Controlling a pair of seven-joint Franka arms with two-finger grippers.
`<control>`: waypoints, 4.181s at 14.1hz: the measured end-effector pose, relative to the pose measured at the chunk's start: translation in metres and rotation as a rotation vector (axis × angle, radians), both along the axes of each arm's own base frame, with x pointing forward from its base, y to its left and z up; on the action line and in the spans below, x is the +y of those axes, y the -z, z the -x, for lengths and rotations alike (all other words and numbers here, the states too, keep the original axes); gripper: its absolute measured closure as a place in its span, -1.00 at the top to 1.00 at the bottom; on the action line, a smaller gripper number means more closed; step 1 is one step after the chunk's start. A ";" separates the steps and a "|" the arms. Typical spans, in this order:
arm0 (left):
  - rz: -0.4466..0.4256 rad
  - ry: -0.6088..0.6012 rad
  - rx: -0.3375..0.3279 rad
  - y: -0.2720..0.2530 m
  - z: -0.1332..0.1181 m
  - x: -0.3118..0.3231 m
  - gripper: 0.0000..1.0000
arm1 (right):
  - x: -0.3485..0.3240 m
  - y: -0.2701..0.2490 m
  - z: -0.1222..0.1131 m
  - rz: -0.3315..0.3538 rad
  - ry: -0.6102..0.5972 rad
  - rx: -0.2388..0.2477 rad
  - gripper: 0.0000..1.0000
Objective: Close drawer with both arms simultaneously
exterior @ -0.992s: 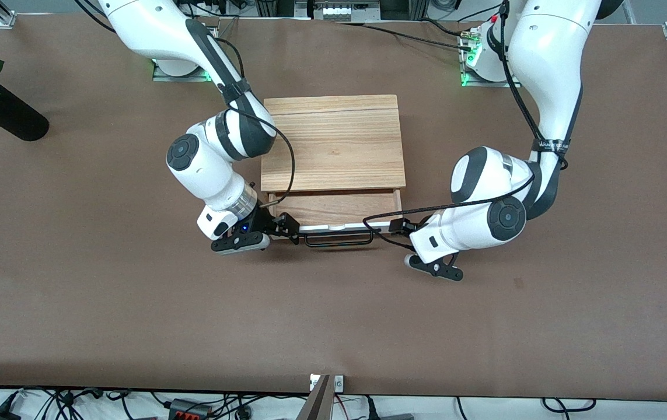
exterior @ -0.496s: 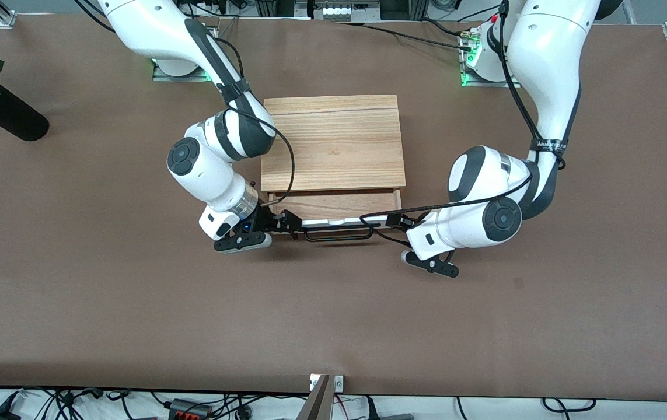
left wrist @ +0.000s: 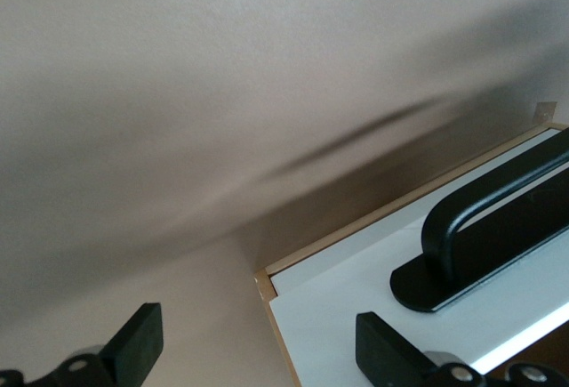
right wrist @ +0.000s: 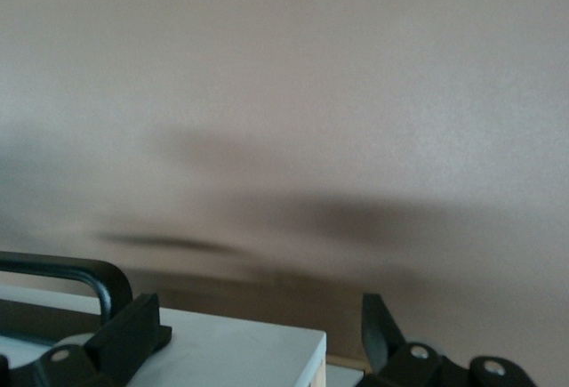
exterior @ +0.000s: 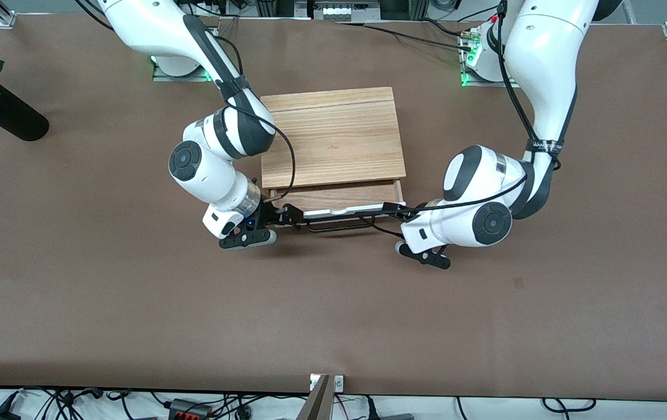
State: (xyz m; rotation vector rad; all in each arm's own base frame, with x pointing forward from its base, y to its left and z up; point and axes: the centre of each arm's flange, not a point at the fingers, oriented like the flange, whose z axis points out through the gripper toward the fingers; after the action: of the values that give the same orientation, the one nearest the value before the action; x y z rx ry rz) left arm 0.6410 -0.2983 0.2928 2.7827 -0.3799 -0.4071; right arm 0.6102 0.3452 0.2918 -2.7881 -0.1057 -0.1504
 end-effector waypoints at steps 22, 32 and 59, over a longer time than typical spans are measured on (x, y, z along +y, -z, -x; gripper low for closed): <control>0.091 -0.012 0.179 0.014 0.028 -0.017 1.00 | -0.013 0.015 0.025 0.061 -0.069 0.272 1.00; 0.110 -0.025 0.213 0.015 0.029 -0.014 1.00 | -0.021 0.005 0.024 0.068 -0.068 0.281 1.00; -0.231 -0.155 -0.230 -0.268 -0.015 0.231 1.00 | -0.306 -0.279 0.004 0.333 -0.008 0.219 1.00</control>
State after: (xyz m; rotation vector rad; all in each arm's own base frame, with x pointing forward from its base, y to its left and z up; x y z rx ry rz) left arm 0.6564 -0.0672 0.5606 3.0689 -0.1737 -0.0995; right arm 0.6066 0.0389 0.5712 -3.1115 -0.0943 0.1933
